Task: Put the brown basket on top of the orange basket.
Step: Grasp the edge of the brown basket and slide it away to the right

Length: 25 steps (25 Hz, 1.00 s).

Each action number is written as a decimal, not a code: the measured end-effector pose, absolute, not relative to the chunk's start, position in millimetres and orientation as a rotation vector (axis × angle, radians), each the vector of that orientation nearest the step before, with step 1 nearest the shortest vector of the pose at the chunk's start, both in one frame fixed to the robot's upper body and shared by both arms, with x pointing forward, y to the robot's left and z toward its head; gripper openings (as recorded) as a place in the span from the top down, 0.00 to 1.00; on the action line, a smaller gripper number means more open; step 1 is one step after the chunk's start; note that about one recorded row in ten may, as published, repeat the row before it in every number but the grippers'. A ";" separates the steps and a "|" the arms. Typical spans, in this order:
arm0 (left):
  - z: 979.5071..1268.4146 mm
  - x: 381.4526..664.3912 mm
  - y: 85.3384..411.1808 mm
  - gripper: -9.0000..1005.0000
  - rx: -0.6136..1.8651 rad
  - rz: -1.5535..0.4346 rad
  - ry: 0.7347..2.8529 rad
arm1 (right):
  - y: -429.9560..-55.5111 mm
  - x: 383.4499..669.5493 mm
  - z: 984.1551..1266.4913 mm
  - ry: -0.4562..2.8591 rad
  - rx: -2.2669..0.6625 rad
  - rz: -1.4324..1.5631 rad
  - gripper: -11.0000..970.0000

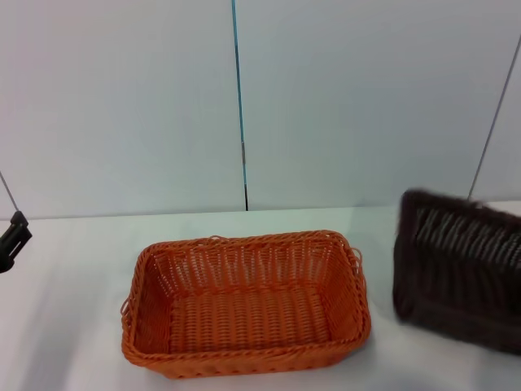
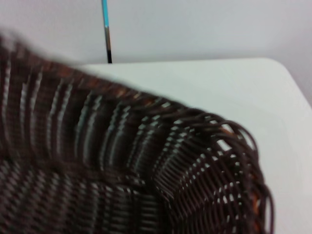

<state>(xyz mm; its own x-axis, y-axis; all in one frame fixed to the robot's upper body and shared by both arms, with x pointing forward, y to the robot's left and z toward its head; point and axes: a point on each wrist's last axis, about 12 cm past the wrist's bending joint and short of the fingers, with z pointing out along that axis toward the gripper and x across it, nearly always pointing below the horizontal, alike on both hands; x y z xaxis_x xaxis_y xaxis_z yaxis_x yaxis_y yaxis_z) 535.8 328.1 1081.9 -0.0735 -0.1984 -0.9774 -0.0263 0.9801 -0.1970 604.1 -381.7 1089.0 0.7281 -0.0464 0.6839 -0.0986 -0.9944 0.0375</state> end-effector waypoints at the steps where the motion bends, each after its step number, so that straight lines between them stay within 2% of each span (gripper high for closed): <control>1: 1081.8 535.8 327.7 0.13 -0.171 -0.141 1.642 | -381.7 605.7 1094.0 -0.111 2.851 1.134 0.51; 8: 1079.0 533.0 326.3 0.13 -0.183 -0.141 1.648 | -381.1 609.7 1111.3 -0.086 2.834 1.173 0.58; 14: 1077.8 531.1 325.8 0.13 -0.190 -0.142 1.650 | -380.0 610.7 1126.8 -0.078 2.846 1.183 0.76; 20: 1077.2 529.2 326.9 0.13 -0.193 -0.139 1.651 | -380.4 609.0 1130.9 -0.079 2.847 1.185 0.78; 25: 1077.6 527.3 327.6 0.13 -0.197 -0.138 1.652 | -379.9 605.5 1119.6 -0.079 2.871 1.142 0.79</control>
<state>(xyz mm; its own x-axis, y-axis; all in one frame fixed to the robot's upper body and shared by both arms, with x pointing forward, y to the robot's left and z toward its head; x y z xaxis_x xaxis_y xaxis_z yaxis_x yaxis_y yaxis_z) 527.3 327.6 1077.6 -0.0831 -0.2106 -0.9740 -0.0462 0.9772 -0.2073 605.5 -379.9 1119.6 0.7258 -0.0288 0.6874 -0.0663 -0.9974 0.0283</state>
